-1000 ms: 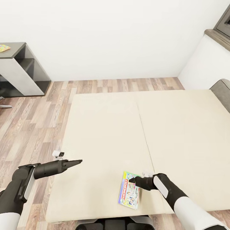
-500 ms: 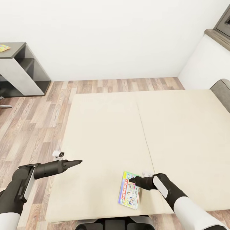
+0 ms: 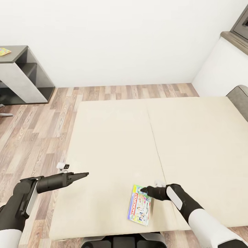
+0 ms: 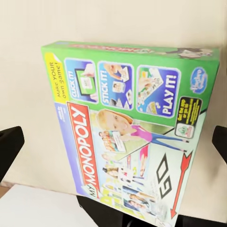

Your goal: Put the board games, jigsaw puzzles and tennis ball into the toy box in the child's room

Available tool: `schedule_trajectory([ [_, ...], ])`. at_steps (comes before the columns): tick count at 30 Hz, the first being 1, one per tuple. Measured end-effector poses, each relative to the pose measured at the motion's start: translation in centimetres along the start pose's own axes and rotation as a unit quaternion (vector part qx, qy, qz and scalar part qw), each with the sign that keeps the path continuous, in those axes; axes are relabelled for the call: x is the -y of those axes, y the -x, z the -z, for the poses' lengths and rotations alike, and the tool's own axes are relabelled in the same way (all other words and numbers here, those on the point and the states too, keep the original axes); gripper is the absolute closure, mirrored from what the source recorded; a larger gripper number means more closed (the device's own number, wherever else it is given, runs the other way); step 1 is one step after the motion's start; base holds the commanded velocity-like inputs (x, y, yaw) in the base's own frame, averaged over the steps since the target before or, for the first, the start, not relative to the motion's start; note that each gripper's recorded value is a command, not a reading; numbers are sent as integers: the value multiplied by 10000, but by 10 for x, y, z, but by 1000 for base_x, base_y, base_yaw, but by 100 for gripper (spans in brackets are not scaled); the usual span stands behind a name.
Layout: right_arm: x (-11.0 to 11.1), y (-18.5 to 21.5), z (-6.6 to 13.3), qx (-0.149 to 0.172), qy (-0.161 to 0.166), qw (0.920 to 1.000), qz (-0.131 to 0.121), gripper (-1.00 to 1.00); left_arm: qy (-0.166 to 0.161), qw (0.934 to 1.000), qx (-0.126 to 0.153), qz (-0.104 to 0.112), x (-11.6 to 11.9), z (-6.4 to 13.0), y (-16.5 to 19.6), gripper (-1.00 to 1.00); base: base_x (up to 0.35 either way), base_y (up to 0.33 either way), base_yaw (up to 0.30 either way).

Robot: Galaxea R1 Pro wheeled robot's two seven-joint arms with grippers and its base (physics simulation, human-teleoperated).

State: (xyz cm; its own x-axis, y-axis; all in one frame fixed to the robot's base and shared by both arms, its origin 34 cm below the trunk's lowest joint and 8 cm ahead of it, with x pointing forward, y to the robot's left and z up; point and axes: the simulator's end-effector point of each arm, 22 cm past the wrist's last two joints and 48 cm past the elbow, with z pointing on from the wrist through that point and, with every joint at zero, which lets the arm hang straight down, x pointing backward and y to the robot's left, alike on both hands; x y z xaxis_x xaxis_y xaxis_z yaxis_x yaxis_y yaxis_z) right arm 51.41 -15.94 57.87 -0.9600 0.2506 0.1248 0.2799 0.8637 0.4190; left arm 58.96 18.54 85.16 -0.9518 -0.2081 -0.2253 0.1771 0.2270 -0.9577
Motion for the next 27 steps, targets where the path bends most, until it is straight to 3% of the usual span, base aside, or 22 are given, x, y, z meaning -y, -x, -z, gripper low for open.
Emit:
schedule_trajectory([
  [27,-4,-10,-11,-109,36,9999,-28,-100,23,10000,-21,88,-9,-1,-5,-100,0,0,0],
])
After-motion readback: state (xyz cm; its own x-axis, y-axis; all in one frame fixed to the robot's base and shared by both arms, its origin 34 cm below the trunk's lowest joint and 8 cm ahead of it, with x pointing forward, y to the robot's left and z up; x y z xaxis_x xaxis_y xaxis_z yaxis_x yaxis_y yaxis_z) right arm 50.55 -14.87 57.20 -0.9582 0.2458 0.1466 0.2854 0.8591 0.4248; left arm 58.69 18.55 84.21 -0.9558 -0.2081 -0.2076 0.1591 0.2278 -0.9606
